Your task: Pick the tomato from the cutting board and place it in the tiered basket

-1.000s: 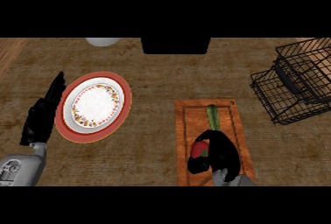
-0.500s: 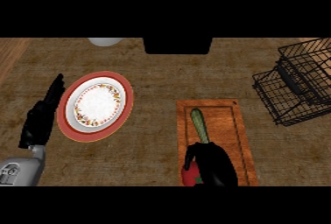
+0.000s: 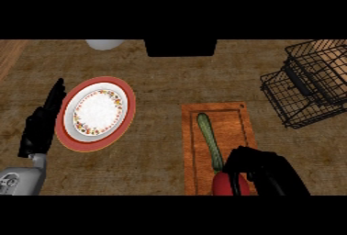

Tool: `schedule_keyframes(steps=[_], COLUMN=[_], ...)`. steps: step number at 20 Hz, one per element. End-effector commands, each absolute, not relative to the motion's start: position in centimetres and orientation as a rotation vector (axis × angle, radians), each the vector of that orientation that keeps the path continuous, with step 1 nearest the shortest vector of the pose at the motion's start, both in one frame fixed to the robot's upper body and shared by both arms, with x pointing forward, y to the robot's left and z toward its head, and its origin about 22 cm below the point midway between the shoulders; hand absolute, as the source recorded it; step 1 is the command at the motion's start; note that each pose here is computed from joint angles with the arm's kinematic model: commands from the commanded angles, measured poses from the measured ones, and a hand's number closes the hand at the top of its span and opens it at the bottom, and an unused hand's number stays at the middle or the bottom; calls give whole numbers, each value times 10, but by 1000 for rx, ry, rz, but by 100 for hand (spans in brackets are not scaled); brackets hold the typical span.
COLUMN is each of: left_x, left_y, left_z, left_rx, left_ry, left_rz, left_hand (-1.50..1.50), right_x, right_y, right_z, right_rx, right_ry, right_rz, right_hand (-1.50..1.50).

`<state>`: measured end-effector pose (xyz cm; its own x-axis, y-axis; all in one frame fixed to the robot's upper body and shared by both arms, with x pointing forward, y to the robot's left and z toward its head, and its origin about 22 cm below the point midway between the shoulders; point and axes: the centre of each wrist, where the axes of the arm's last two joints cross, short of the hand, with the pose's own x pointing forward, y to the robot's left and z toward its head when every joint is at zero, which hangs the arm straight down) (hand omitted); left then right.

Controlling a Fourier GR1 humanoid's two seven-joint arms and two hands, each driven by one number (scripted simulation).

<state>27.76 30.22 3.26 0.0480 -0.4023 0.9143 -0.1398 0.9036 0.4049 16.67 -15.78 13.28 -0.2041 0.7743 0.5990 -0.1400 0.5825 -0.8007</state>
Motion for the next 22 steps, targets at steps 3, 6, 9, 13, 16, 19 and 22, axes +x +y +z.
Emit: schedule_keyframes(steps=[3,6,9,13,16,19,22], left_x=[282,278,274,277,290,263,279], left_y=[310,300,290,294,308,293,310], left_z=[20,30,34,27,42,39,28], left_rx=[454,465,448,452,430,422,443], left_ry=[-1538,-1552,-1526,-1540,-1540,-1534,-1540], left_rz=[-213,-217,-217,-232,-229,-241,-251], left_hand=[0,0,0,0,0,0,0], right_x=[148,166,168,189,216,230,253], right_y=[-190,-210,-231,-261,-261,-269,-272], right_z=[179,212,231,261,274,269,281], right_rx=[-655,-768,-952,-879,-778,-860,-879], right_ry=[-1785,-1822,-1788,-1749,-1767,-1747,-1740], right_rz=[706,679,737,796,724,769,817], right_hand=[150,150,150,150,150,150,150])
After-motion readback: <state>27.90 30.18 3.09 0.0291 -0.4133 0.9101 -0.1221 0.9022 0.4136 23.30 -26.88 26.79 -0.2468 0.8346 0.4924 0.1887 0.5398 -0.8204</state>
